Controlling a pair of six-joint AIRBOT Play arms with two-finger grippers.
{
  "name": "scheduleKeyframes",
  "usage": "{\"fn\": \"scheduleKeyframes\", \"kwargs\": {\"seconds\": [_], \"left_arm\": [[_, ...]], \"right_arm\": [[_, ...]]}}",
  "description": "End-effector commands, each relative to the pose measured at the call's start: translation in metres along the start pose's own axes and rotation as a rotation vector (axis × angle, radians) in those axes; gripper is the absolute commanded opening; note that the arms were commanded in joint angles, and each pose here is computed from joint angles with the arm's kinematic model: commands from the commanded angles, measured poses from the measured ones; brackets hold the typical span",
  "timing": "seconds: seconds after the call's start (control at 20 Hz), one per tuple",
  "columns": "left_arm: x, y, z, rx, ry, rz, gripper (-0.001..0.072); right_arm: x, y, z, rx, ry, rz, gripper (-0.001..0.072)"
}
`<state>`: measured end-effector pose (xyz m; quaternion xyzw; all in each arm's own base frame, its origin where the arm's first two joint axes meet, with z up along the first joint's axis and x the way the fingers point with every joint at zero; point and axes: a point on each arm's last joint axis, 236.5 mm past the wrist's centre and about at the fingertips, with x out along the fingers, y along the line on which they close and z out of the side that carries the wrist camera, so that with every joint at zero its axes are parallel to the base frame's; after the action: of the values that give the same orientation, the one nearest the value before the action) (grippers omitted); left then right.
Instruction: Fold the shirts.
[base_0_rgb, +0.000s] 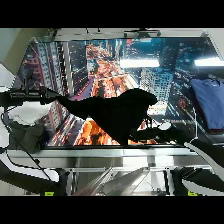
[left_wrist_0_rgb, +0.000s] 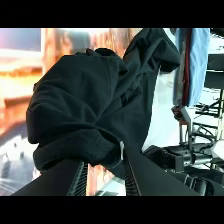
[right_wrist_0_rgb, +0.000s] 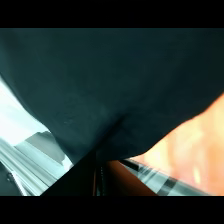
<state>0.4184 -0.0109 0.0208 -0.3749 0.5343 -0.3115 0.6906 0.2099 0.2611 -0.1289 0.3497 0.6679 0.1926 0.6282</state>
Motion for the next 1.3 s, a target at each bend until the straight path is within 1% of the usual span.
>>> {"fn": "scheduleKeyframes", "kwargs": {"seconds": [0.0, 0.05, 0.1, 0.15, 0.2, 0.25, 0.3, 0.4, 0.45, 0.55, 0.6, 0.7, 0.75, 0.8, 0.85, 0.9, 1.0, 1.15, 1.2, 1.25], "left_arm": [[0.000, 0.007, -0.004, -0.001, 0.016, 0.031, 0.0236], [0.000, 0.013, -0.007, 0.000, 0.029, 0.055, 0.0185], [0.000, 0.018, -0.010, 0.000, 0.042, 0.074, 0.0042], [-0.001, 0.021, -0.012, -0.001, 0.050, 0.090, 0.0026], [-0.001, 0.019, -0.011, -0.003, 0.047, 0.081, 0.0026], [0.000, 0.011, -0.007, -0.007, 0.028, 0.048, 0.0027], [0.000, -0.006, 0.000, -0.005, -0.001, -0.019, 0.0027], [-0.020, -0.072, 0.022, 0.036, -0.114, -0.271, 0.0027], [-0.041, -0.115, 0.032, 0.073, -0.187, -0.425, 0.0027], [-0.104, -0.202, 0.041, 0.189, -0.341, -0.736, 0.0027], [-0.141, -0.245, 0.036, 0.263, -0.412, -0.882, 0.0027], [-0.203, -0.313, 0.013, 0.408, -0.531, -1.113, 0.0027], [-0.226, -0.340, -0.003, 0.461, -0.564, -1.203, 0.0027], [-0.242, -0.361, -0.017, 0.499, -0.583, -1.264, 0.0027], [-0.251, -0.380, -0.031, 0.531, -0.593, -1.294, 0.0027], [-0.253, -0.397, -0.045, 0.560, -0.594, -1.294, 0.0027], [-0.257, -0.429, -0.074, 0.633, -0.607, -1.289, 0.0027], [-0.266, -0.471, -0.120, 0.793, -0.700, -1.250, 0.0026], [-0.266, -0.480, -0.130, 0.840, -0.739, -1.200, 0.0026], [-0.256, -0.482, -0.128, 0.853, -0.780, -1.085, 0.0026]], "right_arm": [[0.001, 0.013, -0.001, -0.007, 0.005, 0.031, 0.0022], [-0.002, 0.018, -0.001, -0.013, 0.006, 0.043, 0.0022], [-0.004, 0.024, -0.002, -0.024, 0.008, 0.057, 0.0022], [-0.008, 0.030, -0.003, -0.038, 0.010, 0.073, 0.0022], [-0.012, 0.039, -0.003, -0.057, 0.007, 0.091, 0.0022], [-0.020, 0.053, -0.001, -0.100, -0.008, 0.122, 0.0021], [-0.032, 0.070, 0.002, -0.133, -0.020, 0.164, 0.0022], [-0.094, 0.130, 0.021, -0.248, -0.086, 0.322, 0.0021], [-0.137, 0.161, 0.031, -0.323, -0.146, 0.398, 0.0022], [-0.249, 0.222, 0.050, -0.516, -0.378, 0.497, 0.0021], [-0.310, 0.250, 0.051, -0.615, -0.528, 0.518, 0.0021], [-0.410, 0.292, 0.033, -0.785, -0.793, 0.515, 0.0021], [-0.447, 0.309, 0.017, -0.858, -0.902, 0.495, 0.0021], [-0.472, 0.321, 0.004, -0.912, -0.979, 0.474, 0.0021], [-0.488, 0.330, -0.009, -0.946, -1.030, 0.461, 0.0021], [-0.498, 0.337, -0.019, -0.968, -1.058, 0.457, 0.0021], [-0.503, 0.346, -0.035, -1.006, -1.069, 0.472, 0.0021], [-0.504, 0.350, -0.042, -1.022, -1.074, 0.487, 0.0021], [-0.504, 0.349, -0.040, -1.034, -1.077, 0.477, 0.0021], [-0.501, 0.347, -0.034, -1.030, -1.067, 0.466, 0.0021]]}}
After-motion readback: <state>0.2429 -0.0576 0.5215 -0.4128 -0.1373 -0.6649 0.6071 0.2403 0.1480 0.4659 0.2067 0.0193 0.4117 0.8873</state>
